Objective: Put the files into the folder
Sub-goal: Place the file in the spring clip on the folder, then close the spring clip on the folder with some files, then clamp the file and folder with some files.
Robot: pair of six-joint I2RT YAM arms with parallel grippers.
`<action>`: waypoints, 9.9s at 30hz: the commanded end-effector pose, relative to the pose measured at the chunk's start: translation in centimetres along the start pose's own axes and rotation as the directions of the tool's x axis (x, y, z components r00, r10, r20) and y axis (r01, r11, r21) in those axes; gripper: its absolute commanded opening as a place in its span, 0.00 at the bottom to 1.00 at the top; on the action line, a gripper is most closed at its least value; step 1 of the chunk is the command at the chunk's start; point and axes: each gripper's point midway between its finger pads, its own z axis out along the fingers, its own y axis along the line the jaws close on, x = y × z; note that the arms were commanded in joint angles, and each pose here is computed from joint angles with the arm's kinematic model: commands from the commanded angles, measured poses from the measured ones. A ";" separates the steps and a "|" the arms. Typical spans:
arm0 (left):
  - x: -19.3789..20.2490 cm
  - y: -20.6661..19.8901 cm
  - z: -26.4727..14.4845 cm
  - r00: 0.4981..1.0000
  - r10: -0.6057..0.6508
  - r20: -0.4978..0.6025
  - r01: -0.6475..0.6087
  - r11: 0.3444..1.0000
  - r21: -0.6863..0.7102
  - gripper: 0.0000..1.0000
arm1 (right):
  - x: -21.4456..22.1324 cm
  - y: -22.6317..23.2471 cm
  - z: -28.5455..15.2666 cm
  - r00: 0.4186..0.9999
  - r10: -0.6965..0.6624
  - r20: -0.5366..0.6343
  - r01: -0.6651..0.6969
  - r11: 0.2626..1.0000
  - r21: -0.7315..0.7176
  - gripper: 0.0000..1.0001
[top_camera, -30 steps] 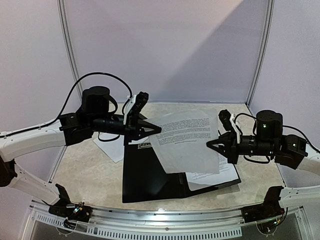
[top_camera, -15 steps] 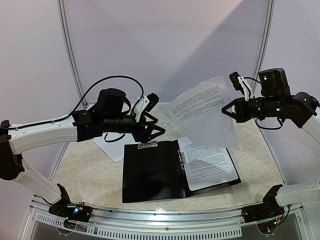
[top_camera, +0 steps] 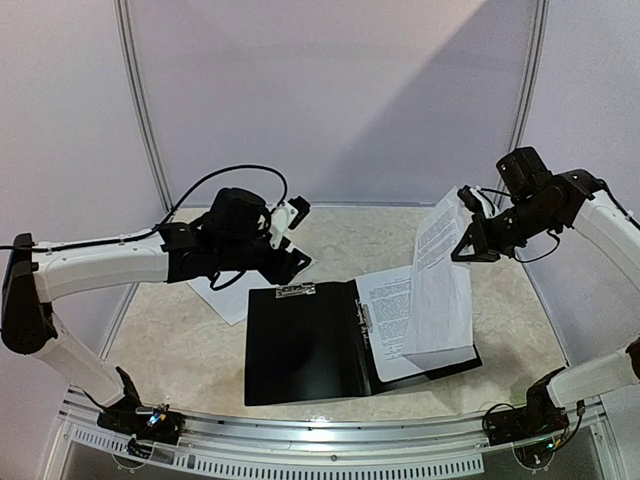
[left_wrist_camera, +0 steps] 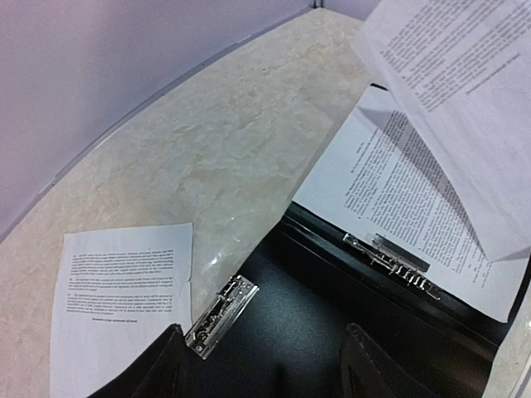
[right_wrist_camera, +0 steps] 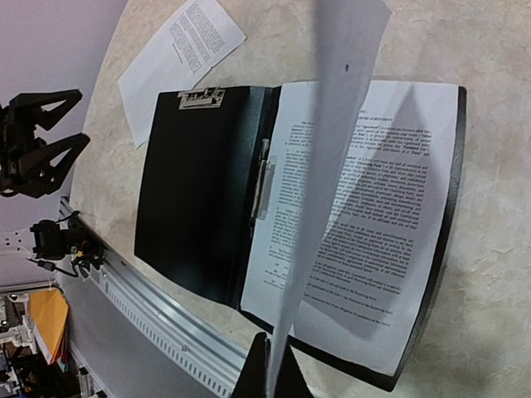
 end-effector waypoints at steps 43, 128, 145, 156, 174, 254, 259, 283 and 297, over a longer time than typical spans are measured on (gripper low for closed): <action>3.3 0.7 3.0 0.989 -0.042 -0.140 0.046 0.999 0.027 0.61 | 0.9 -9.0 13.2 0.937 -0.044 -0.348 0.166 0.929 0.330 0.00; 2.9 -8.1 13.4 0.930 -0.350 -0.114 0.365 0.836 0.411 0.71 | 0.3 1.2 15.0 0.993 -0.059 0.104 0.085 0.959 -0.270 0.01; 6.5 -9.6 16.7 0.890 -0.405 -0.212 0.455 0.743 0.492 0.72 | 3.1 -2.0 18.4 0.999 -0.043 0.030 0.048 0.978 -0.203 0.00; 7.1 -9.8 17.3 0.852 -0.457 -0.256 0.518 0.661 0.543 0.69 | 4.6 -3.7 20.3 0.999 -0.026 -0.039 0.020 0.987 -0.157 0.00; 5.6 -10.4 15.8 0.820 -0.513 -0.254 0.536 0.532 0.656 0.65 | 5.1 -4.2 20.9 0.997 -0.025 -0.069 0.015 0.989 -0.145 0.00; 8.3 -3.5 12.4 0.801 -0.537 -0.265 0.546 0.837 -0.043 0.55 | 5.4 6.6 22.6 0.941 0.234 -0.245 -0.306 0.897 -0.320 0.26; 8.5 -3.6 12.6 0.795 -0.545 -0.267 0.554 0.831 -0.047 0.55 | 5.7 6.1 22.4 0.941 0.234 -0.242 -0.302 0.906 -0.296 0.28; 9.1 -5.5 13.7 0.782 -0.537 -0.316 0.565 0.825 -0.004 0.54 | 6.7 5.7 22.5 0.935 0.239 -0.264 -0.313 0.904 -0.291 0.11; 9.7 -5.8 14.1 0.774 -0.538 -0.334 0.571 0.821 0.001 0.54 | 7.0 6.0 22.3 0.928 0.244 -0.282 -0.331 0.888 -0.320 0.11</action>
